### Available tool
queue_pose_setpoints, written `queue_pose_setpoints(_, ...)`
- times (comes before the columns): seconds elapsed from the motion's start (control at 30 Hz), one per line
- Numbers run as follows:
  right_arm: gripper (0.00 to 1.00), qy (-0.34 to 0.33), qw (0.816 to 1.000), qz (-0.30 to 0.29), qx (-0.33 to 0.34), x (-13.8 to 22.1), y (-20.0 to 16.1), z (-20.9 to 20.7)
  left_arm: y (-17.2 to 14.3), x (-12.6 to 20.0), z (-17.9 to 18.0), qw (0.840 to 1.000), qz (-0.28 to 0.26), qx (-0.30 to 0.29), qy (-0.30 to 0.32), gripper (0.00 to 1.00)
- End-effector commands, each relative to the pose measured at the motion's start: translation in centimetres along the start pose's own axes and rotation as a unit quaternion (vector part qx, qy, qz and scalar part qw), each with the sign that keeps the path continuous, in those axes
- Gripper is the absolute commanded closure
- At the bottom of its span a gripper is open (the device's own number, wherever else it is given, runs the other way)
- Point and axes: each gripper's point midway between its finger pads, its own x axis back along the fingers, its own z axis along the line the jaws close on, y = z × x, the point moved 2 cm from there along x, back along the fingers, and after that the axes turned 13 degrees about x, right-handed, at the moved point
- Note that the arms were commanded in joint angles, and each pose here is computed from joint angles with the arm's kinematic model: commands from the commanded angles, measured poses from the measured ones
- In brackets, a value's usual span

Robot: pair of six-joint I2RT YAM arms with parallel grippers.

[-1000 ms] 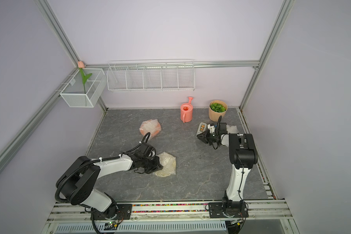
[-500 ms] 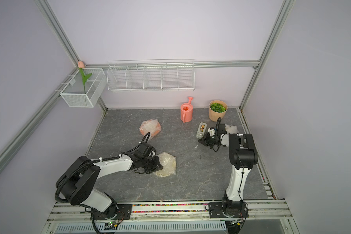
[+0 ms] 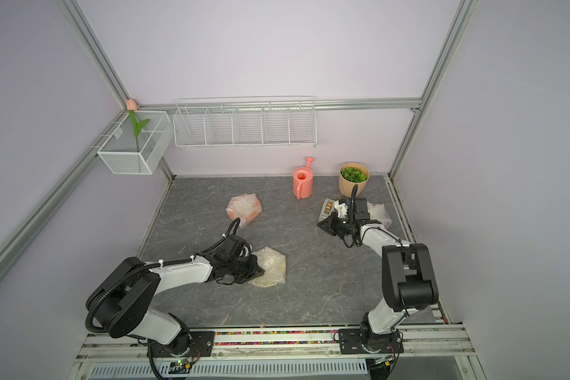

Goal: Wrap dinner plates in bubble wrap
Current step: Tear off the tape using the Tape Cutter, then stick the tape on the bubble wrap.

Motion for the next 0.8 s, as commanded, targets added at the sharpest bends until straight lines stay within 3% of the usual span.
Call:
queue_pose_setpoints(0.0,0.93,0.015,1.0,0.013,0.018,1.5,-2.1,3.3,-0.4,-0.3,7.9,0.989,-0.019,0.068,0.13,1.0)
queue_pose_setpoints(0.43,0.93,0.018,0.993,0.05,0.103,7.0,-13.1,12.4,-0.4,-0.8,6.9,0.994,-0.011,0.07,0.077,1.0)
queue_pose_setpoints(0.77,0.93,0.05,0.98,0.119,0.149,4.8,-21.2,15.7,-0.7,-0.4,6.4,0.997,-0.007,0.056,0.061,1.0)
